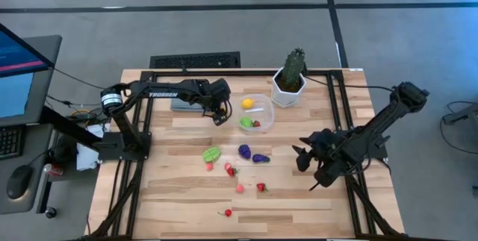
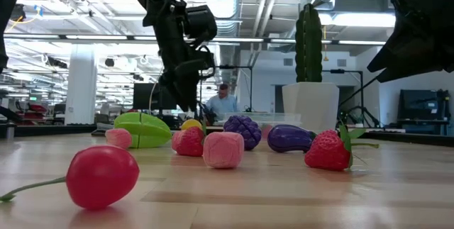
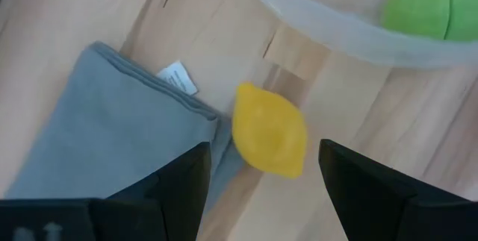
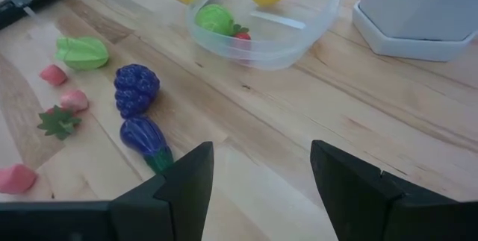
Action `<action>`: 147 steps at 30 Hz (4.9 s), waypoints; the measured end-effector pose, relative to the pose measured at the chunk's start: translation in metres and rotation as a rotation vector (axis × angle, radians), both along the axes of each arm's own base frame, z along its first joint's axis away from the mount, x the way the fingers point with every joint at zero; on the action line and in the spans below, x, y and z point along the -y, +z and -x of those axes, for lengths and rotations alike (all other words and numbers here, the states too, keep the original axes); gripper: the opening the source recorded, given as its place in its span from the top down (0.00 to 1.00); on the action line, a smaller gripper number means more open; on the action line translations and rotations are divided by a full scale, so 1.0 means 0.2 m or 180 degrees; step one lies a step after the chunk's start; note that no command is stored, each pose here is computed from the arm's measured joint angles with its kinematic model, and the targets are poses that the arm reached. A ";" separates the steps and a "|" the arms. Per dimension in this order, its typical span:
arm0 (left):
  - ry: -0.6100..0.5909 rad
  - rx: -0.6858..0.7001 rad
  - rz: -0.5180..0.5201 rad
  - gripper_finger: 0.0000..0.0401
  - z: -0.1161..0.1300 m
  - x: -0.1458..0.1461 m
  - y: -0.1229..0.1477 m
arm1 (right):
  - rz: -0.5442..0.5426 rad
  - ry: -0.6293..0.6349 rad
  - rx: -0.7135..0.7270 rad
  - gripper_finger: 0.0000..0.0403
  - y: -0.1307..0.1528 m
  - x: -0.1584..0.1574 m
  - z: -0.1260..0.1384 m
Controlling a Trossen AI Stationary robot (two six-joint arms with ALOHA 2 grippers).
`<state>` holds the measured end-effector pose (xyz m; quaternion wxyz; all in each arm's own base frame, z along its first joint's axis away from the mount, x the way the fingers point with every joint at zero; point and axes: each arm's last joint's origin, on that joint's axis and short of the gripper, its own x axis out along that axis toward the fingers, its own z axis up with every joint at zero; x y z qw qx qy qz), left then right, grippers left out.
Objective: Pick and placing Produce into tupperware
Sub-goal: Put the lemon into the transparent bin
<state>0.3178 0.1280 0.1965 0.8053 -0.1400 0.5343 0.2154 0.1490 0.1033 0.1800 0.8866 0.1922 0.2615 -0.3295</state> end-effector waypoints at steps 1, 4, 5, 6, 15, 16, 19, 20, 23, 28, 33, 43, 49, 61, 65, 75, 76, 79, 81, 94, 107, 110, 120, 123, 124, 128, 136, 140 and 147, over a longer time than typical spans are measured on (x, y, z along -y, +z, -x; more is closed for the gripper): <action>0.0093 0.0023 0.0037 0.40 0.00 0.00 0.00 | 0.0006 0.0000 -0.0007 0.38 0.00 0.00 0.00; 0.0318 0.0067 0.0120 0.40 0.00 0.00 0.00 | 0.0017 0.0000 -0.0021 0.38 -0.01 0.00 -0.01; 0.0386 0.0076 0.0149 0.40 0.00 0.00 -0.01 | 0.0017 0.0000 -0.0019 0.38 -0.01 0.00 -0.01; 0.0449 0.0084 0.0177 0.40 0.00 0.00 -0.01 | 0.0016 0.0000 -0.0018 0.38 -0.01 0.00 -0.01; 0.0875 0.0185 0.0376 0.40 0.01 -0.02 -0.01 | 0.0033 -0.0002 -0.0031 0.38 -0.01 0.00 0.00; 0.0900 0.0190 0.0388 0.40 0.01 -0.02 -0.01 | 0.0033 -0.0002 -0.0031 0.38 -0.01 0.00 0.00; 0.0982 0.0215 0.0422 0.40 0.01 -0.02 -0.01 | 0.0034 -0.0002 -0.0030 0.38 -0.01 0.00 0.00; 0.0998 0.0215 0.0430 0.40 0.00 -0.02 -0.01 | 0.0036 -0.0003 -0.0028 0.38 -0.01 0.00 0.00; 0.1017 0.0202 0.0429 0.40 0.00 -0.02 -0.02 | 0.0035 -0.0004 -0.0024 0.38 -0.01 0.00 0.00; 0.1037 0.0215 0.0368 0.40 0.00 -0.03 -0.02 | 0.0026 -0.0004 -0.0015 0.38 -0.01 0.00 -0.01; 0.0998 0.0270 0.0337 0.40 -0.01 -0.03 -0.01 | 0.0016 -0.0005 -0.0004 0.38 -0.01 0.00 -0.01; 0.0993 0.0288 0.0301 0.40 -0.01 -0.03 -0.01 | 0.0003 -0.0005 0.0012 0.38 -0.01 -0.01 -0.01; 0.0993 0.0304 0.0292 0.40 -0.01 -0.03 -0.01 | 0.0012 -0.0004 0.0004 0.38 -0.01 -0.01 -0.01; 0.0967 0.0220 0.0434 0.40 -0.04 -0.06 -0.09 | 0.0040 -0.0004 -0.0026 0.38 -0.01 0.00 0.00; 0.0957 0.0189 0.0495 0.40 -0.05 -0.05 -0.13 | 0.0034 -0.0004 -0.0023 0.38 -0.01 0.00 0.00; 0.0942 0.0109 0.0490 0.40 -0.04 -0.05 -0.14 | 0.0050 -0.0004 -0.0040 0.38 -0.01 0.00 0.00; 0.0940 0.0099 0.0491 0.40 -0.05 -0.05 -0.15 | 0.0057 -0.0005 -0.0040 0.38 -0.01 0.00 0.00; 0.0930 0.0024 0.0548 0.40 -0.05 -0.05 -0.19 | 0.0074 -0.0006 -0.0054 0.38 -0.01 0.00 0.00; 0.0907 -0.0004 0.0590 0.40 -0.07 -0.05 -0.23 | 0.0076 -0.0007 -0.0055 0.38 -0.01 0.00 0.00; 0.0807 -0.0022 0.0616 0.40 -0.09 -0.02 -0.26 | 0.0059 -0.0018 -0.0071 0.38 -0.01 0.00 0.00; 0.0752 -0.0007 0.0593 0.53 -0.09 -0.03 -0.26 | 0.0060 -0.0019 -0.0073 0.38 -0.01 0.00 0.00; 0.0753 -0.0008 0.0593 0.54 -0.09 -0.03 -0.26 | 0.0058 -0.0019 -0.0071 0.38 -0.01 0.00 0.00; 0.0748 -0.0001 0.0593 0.52 -0.09 -0.03 -0.26 | 0.0045 -0.0021 -0.0058 0.38 -0.01 0.00 0.00; 0.0726 -0.0001 0.0590 0.53 -0.10 -0.02 -0.25 | 0.0046 -0.0021 -0.0058 0.38 -0.01 0.00 0.00; 0.0713 -0.0006 0.0589 0.53 -0.10 -0.02 -0.25 | 0.0045 -0.0021 -0.0058 0.38 -0.01 0.00 0.00; 0.0640 0.0036 0.0544 0.51 -0.12 -0.02 -0.21 | 0.0046 -0.0021 -0.0058 0.38 -0.01 0.00 0.00; 0.0576 0.0029 0.0505 0.53 -0.15 -0.03 -0.16 | 0.0036 -0.0021 -0.0049 0.38 -0.01 0.00 0.00; 0.0543 -0.0021 0.0489 0.52 -0.15 -0.03 -0.13 | 0.0036 -0.0021 -0.0049 0.38 -0.01 0.00 0.00; 0.0539 -0.0227 0.0454 0.53 -0.13 -0.02 -0.13 | 0.0028 -0.0021 -0.0040 0.38 -0.01 0.00 0.00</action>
